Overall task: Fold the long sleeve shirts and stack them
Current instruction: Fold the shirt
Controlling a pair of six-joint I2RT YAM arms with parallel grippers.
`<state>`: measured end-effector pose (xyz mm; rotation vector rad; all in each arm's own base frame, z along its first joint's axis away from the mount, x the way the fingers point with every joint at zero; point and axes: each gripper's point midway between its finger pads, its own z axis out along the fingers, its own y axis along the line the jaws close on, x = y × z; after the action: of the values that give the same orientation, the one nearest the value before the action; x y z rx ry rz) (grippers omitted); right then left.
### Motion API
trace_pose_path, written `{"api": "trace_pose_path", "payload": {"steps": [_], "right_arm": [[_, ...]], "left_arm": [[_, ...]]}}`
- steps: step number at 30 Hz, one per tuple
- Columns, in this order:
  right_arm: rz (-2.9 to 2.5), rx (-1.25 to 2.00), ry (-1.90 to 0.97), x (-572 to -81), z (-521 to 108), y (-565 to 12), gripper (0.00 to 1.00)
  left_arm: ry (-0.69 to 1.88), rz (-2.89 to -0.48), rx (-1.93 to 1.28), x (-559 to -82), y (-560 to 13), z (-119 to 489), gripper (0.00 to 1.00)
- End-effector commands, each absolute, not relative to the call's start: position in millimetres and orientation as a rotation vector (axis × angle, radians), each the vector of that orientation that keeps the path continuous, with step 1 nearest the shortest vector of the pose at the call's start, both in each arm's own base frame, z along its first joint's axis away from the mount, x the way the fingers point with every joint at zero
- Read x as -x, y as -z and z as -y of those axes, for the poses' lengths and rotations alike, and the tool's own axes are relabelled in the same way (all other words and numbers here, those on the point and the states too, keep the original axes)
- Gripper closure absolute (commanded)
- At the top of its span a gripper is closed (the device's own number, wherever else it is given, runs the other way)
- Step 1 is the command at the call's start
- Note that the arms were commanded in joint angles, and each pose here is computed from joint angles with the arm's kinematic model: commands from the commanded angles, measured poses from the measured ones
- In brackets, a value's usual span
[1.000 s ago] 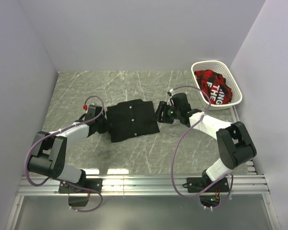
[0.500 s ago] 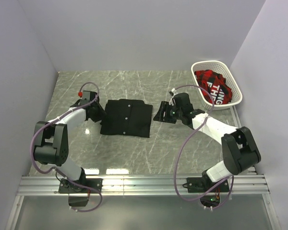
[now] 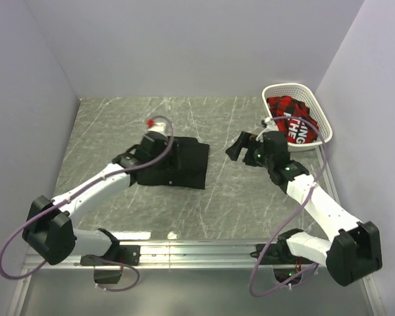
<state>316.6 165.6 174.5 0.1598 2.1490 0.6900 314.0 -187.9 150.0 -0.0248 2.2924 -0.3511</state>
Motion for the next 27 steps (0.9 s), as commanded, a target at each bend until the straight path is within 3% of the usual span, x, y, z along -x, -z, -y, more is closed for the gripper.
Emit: {"api": "trace_pose_path", "payload": {"steps": [1,13,18,27], "right_arm": [[-2.091,-0.243,-0.672,-319.1,-146.5,-187.1,0.00],[-2.068,-0.480,-0.634,-308.3,-96.4,-166.5,0.03],[-2.077,-0.498,-0.644,-305.8,-91.4,-159.6,0.05],[-2.103,-0.488,-0.690,-306.0,-98.0,-148.0,0.06]], "left_arm": [[0.259,-2.221,-0.232,-303.4,-157.5,224.6,0.17],[0.134,-2.175,-0.831,-261.2,-88.9,333.8,0.28],[0.072,-2.204,-0.906,-261.2,-59.3,342.0,0.32],[-0.027,-2.241,-0.921,-262.1,-31.6,333.4,0.53]]}}
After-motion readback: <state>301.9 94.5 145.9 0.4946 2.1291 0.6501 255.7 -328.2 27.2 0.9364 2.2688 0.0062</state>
